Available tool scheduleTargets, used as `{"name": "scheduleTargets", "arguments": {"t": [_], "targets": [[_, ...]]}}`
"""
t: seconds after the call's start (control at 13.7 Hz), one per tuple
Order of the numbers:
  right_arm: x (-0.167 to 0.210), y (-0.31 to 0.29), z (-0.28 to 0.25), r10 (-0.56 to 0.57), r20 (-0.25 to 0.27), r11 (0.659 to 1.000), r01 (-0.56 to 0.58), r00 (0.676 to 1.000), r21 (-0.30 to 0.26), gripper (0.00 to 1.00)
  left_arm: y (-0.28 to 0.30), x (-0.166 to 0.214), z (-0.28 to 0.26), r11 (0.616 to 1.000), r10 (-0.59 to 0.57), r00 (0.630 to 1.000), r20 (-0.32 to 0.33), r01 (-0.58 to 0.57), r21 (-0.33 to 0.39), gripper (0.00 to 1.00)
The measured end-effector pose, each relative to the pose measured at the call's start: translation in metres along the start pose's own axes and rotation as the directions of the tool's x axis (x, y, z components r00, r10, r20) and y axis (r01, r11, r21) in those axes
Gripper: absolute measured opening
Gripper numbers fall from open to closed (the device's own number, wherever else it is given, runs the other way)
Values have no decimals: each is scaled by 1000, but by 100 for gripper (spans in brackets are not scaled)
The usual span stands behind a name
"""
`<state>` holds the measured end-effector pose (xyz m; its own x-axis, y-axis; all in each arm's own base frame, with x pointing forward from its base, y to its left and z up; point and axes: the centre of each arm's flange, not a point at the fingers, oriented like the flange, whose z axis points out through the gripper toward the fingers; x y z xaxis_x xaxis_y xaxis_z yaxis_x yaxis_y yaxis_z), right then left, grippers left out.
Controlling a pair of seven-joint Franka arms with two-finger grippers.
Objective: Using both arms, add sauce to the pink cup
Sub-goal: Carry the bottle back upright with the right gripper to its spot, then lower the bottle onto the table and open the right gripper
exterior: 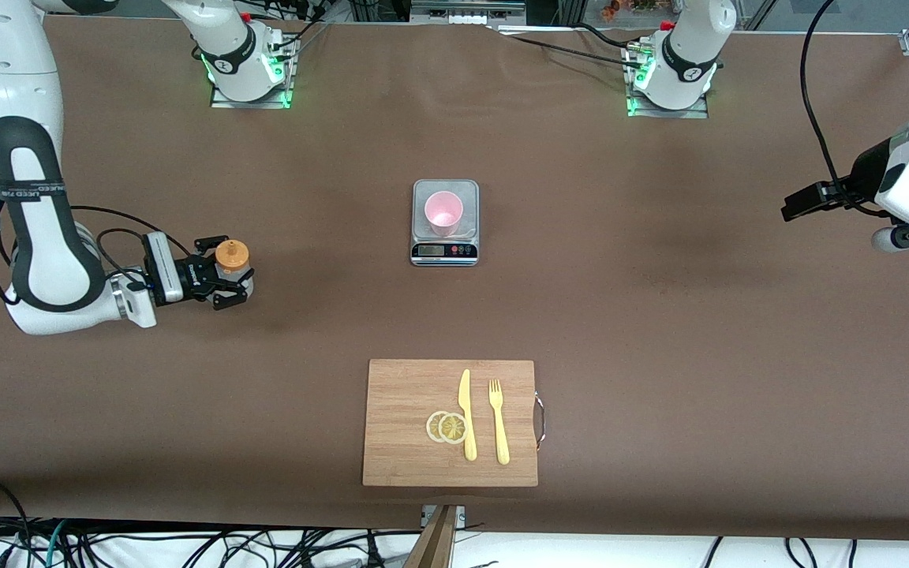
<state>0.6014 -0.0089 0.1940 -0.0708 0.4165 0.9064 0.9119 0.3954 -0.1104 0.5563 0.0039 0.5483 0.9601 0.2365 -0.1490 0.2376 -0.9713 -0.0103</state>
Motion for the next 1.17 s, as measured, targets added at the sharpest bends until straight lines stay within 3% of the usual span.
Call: {"name": "scheduleTargets", "arguments": {"t": [0.37, 0.95, 1.17], "targets": [[-51, -36, 12, -14, -158, 999, 8, 987, -33, 27, 13, -3, 1, 1000, 20, 1000, 1, -20, 3, 100], [-87, -79, 31, -31, -263, 999, 18, 964, -51, 27, 12, -1, 6, 1000, 18, 1000, 6, -18, 4, 100], [-92, -84, 33, -22, -280, 998, 6, 960, -56, 26, 12, -1, 6, 1000, 18, 1000, 1, -18, 3, 100]]}}
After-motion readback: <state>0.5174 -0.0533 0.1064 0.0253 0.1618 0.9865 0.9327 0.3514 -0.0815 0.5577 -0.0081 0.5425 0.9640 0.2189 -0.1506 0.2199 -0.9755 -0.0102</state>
